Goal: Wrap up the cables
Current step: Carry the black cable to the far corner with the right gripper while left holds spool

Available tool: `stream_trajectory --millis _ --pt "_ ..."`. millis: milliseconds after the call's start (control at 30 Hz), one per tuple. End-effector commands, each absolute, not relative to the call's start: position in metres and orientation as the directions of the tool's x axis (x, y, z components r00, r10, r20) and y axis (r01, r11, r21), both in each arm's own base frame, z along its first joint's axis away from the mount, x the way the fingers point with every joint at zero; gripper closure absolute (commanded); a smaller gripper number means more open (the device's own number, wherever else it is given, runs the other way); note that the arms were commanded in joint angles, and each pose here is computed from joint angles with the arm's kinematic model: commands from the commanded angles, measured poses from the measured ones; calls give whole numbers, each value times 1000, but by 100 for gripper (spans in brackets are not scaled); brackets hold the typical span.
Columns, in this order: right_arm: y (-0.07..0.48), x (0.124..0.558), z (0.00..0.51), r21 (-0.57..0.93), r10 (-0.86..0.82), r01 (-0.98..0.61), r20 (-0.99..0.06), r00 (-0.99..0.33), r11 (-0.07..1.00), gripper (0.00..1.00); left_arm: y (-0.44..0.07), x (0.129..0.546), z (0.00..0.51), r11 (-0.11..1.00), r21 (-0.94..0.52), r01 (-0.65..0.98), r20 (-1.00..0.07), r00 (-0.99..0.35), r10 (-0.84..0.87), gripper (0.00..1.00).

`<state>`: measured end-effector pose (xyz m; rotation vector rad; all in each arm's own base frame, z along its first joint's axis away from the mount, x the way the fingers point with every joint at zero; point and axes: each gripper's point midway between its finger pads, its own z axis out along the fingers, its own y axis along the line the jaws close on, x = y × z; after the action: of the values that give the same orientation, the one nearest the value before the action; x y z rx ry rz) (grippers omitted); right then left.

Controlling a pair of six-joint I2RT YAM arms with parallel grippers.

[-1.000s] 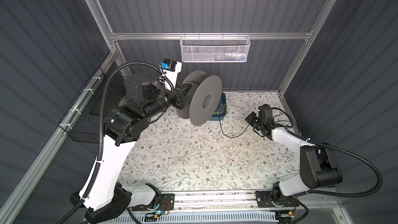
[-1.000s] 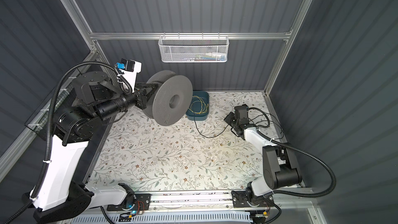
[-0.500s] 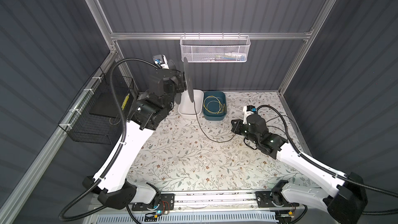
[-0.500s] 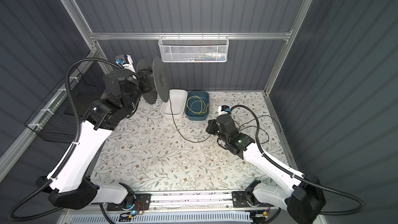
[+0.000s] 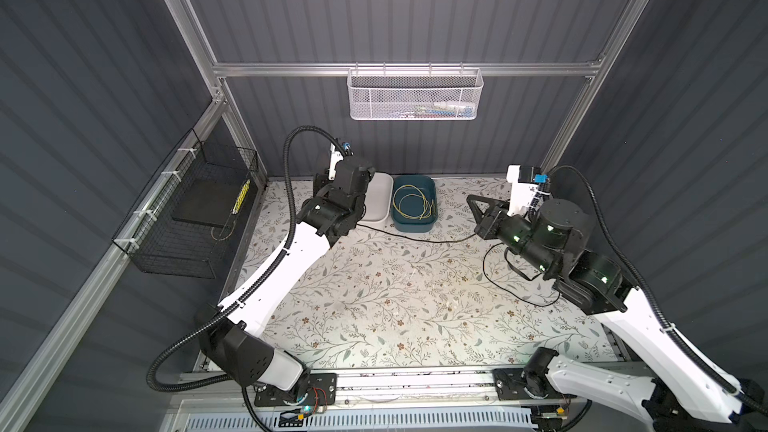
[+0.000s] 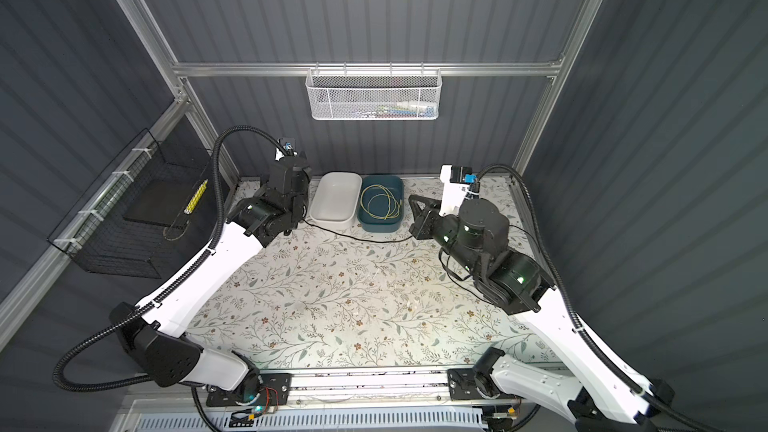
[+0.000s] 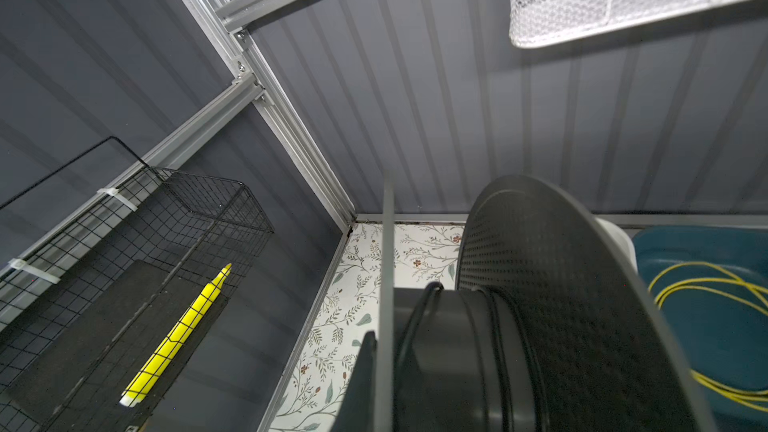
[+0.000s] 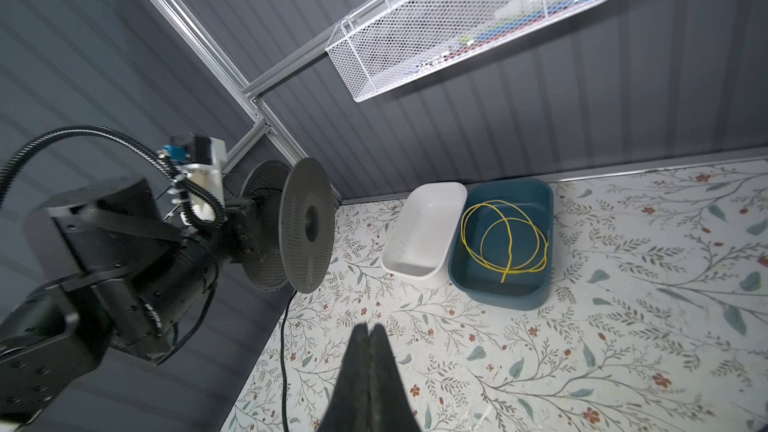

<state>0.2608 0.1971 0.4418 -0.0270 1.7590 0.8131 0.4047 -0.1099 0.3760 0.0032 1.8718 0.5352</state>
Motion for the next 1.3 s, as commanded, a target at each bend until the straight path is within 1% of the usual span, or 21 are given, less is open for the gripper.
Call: stream_trajectory --millis 0,167,300,633,733,933,1067,1267 --pt "199 256 441 451 300 -434 -878 -374 780 100 -105 399 382 895 374 -241 -892 -357 277 100" --pt "194 263 454 458 321 -442 -880 -350 771 100 -106 384 359 907 397 -142 -858 -409 311 100" --pt "179 276 469 516 399 -442 -854 -334 734 100 -97 366 348 899 426 -101 -824 -454 340 100" --pt "157 321 487 610 505 -442 -793 -341 658 100 -81 323 287 863 501 63 -665 -611 430 100" --pt "158 337 480 628 515 -433 -778 -360 647 100 -82 315 278 870 484 100 -652 -622 434 100" --pt "154 350 475 655 542 -435 -756 -367 618 97 -83 302 266 875 457 157 -622 -647 441 100" --pt "143 360 481 675 567 -439 -737 -367 593 94 -77 294 259 860 479 175 -584 -668 461 100" --pt "117 384 492 699 607 -407 -714 -349 587 91 -66 286 262 842 512 167 -574 -663 481 100"
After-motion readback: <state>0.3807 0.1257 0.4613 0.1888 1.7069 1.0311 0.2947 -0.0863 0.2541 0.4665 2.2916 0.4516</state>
